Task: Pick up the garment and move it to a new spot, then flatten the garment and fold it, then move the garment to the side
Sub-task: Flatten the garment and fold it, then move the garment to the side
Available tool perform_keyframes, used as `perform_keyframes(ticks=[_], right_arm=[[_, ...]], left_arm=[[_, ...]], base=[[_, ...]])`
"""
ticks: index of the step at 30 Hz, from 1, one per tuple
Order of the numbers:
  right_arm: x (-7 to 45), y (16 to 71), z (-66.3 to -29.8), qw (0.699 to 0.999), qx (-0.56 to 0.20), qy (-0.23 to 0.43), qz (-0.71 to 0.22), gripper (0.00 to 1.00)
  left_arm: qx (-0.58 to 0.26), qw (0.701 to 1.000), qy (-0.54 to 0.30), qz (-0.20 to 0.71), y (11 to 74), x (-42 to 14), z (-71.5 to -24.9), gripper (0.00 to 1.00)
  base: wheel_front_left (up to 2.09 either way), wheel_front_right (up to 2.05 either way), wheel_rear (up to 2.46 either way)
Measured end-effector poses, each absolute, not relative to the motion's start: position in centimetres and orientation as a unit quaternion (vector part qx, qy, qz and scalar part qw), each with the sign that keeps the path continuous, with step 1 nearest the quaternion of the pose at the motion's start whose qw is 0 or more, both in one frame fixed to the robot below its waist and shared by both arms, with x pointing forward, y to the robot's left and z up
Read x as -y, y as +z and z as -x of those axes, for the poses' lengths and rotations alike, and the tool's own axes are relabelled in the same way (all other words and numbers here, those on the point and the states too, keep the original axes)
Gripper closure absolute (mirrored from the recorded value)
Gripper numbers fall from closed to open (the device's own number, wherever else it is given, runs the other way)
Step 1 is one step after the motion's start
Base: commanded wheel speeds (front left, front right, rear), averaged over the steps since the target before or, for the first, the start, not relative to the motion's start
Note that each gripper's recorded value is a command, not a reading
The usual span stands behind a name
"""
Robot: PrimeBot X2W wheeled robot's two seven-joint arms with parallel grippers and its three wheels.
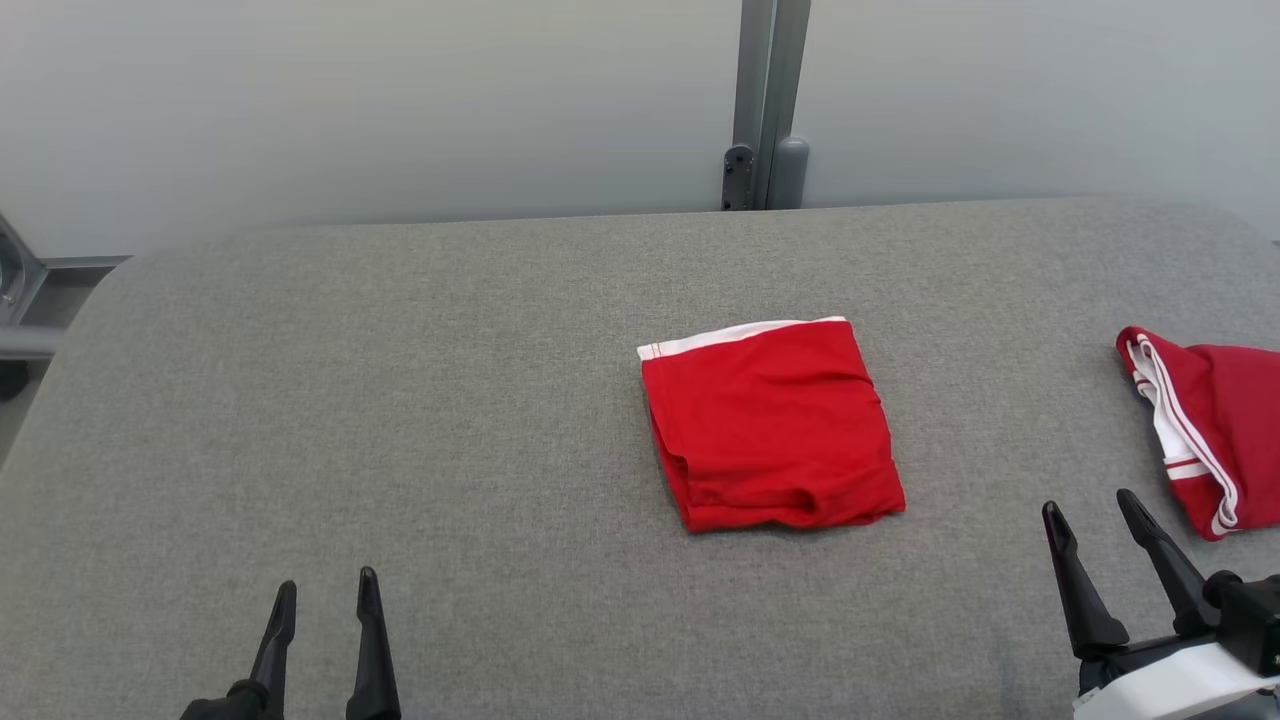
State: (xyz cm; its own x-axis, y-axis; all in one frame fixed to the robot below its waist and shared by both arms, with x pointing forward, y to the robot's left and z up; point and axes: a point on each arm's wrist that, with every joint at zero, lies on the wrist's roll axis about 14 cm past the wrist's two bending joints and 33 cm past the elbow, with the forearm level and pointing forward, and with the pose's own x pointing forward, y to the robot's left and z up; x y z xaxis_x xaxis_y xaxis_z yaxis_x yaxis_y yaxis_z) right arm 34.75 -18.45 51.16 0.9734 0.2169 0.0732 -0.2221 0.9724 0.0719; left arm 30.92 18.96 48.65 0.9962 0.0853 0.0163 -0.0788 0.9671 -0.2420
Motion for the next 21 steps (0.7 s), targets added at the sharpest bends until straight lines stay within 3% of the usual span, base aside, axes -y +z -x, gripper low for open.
perform_keyframes(ticks=[21], right_arm=[[17.8, 51.2, -35.3, 0.992, 0.034, 0.117, -0.043, 0.00]], left_arm=[[0.009, 0.993, 0.037, 0.114, 48.3, -19.3, -29.7, 0.00]], base=[[0.00, 0.00, 0.00]])
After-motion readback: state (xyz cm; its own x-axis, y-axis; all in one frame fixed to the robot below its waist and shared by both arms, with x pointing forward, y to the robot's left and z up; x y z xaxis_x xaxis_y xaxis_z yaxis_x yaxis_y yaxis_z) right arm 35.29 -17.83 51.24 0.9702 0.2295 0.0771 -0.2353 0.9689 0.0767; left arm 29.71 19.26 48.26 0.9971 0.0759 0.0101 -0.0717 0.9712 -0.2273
